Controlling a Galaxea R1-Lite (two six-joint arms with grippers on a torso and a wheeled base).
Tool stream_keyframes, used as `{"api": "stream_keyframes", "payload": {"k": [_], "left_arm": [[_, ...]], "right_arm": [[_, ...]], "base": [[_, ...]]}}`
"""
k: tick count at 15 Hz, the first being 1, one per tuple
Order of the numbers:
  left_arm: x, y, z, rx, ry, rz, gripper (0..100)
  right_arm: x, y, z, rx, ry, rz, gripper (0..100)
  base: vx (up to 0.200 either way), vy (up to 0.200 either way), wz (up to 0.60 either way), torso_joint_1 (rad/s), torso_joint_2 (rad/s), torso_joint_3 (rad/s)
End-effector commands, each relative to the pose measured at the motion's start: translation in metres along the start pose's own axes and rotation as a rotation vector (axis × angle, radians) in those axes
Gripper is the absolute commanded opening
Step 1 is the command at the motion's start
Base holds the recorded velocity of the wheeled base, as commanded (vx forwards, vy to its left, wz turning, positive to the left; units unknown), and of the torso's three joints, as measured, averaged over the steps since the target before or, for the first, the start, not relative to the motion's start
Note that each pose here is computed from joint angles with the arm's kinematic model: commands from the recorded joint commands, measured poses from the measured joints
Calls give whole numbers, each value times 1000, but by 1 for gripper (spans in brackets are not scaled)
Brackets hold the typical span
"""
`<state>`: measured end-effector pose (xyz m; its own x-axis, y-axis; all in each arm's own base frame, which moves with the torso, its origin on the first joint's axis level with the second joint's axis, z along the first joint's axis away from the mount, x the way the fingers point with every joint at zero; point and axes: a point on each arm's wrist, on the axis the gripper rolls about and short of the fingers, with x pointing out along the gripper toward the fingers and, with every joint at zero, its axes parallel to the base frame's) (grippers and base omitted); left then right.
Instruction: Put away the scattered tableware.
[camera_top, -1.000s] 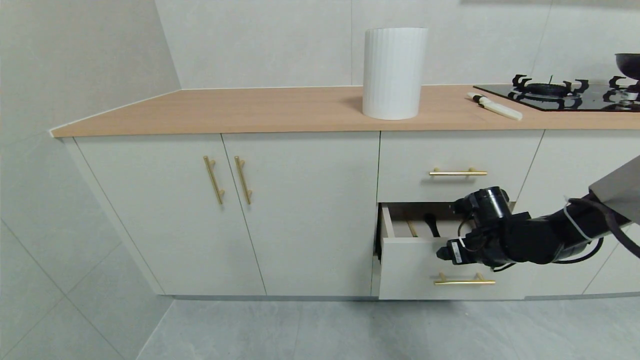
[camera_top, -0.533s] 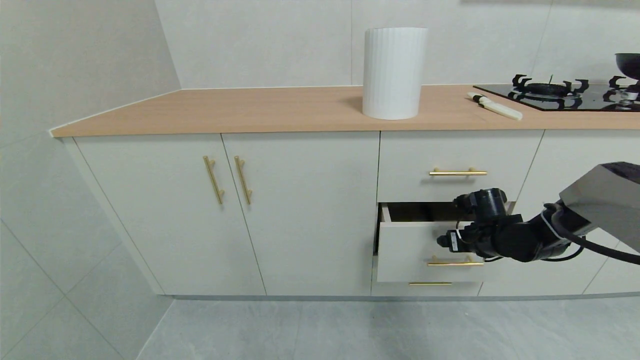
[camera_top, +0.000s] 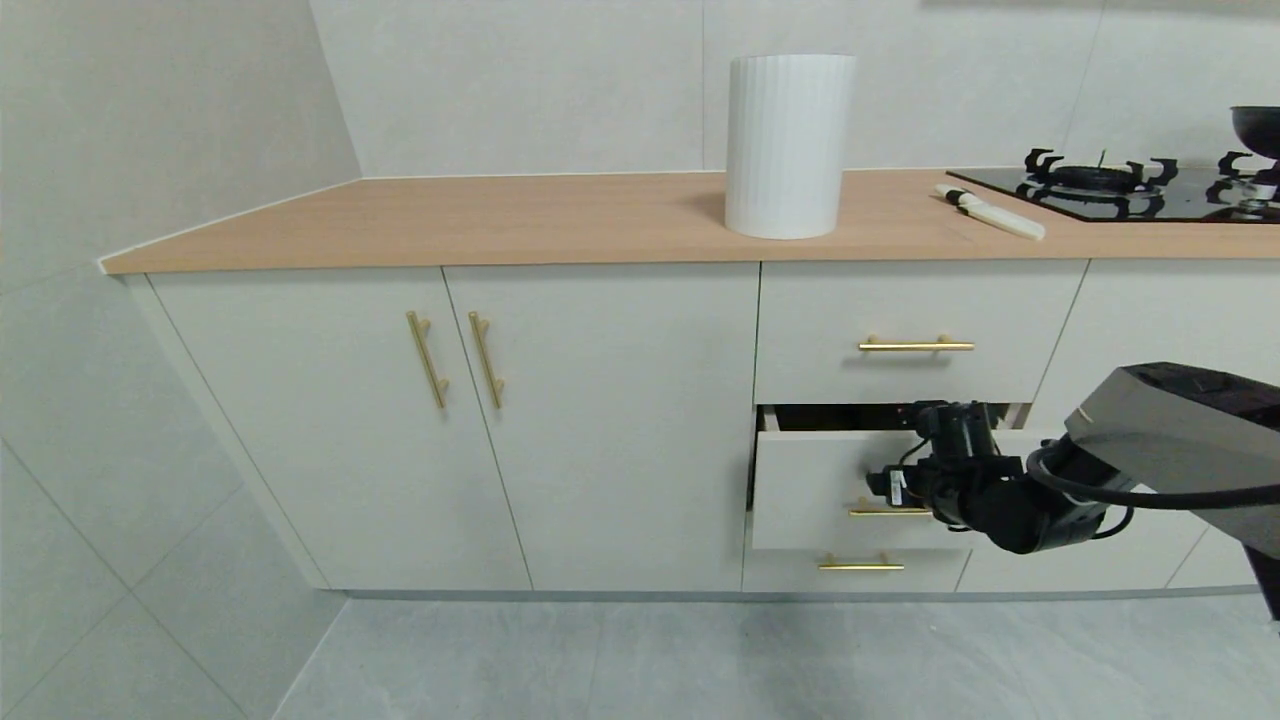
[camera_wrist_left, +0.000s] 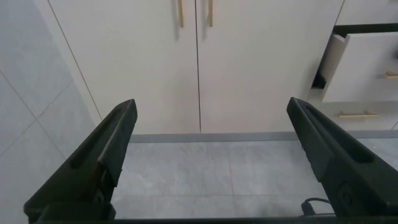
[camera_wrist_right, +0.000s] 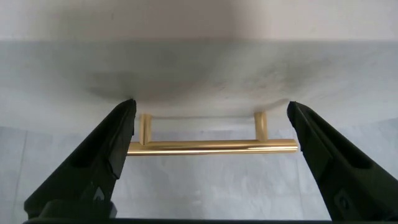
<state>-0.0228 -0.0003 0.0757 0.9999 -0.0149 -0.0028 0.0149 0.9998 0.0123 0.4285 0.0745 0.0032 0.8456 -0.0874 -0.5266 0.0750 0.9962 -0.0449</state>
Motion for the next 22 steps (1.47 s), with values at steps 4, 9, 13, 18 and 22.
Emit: {"api": "stream_keyframes", "payload": {"k": [4, 9, 13, 18, 22], "left_arm": [[0, 0, 0, 0, 0, 0, 100], [0, 0, 0, 0, 0, 0, 100], [0, 0, 0, 0, 0, 0, 100], [0, 0, 0, 0, 0, 0, 100], [0, 0, 0, 0, 0, 0, 100]], "right_arm": [[26, -7, -7, 47, -34, -78, 100], [36, -9, 9, 167, -114, -94, 100], [40, -9, 15, 210, -143, -103, 100], [50, -8, 16, 231, -187, -132, 100], [51, -9, 18, 237, -195, -135, 100]], "base": [[0, 0, 0, 0, 0, 0], [0, 0, 0, 0, 0, 0], [0, 0, 0, 0, 0, 0], [0, 0, 0, 0, 0, 0], [0, 0, 0, 0, 0, 0]]}}
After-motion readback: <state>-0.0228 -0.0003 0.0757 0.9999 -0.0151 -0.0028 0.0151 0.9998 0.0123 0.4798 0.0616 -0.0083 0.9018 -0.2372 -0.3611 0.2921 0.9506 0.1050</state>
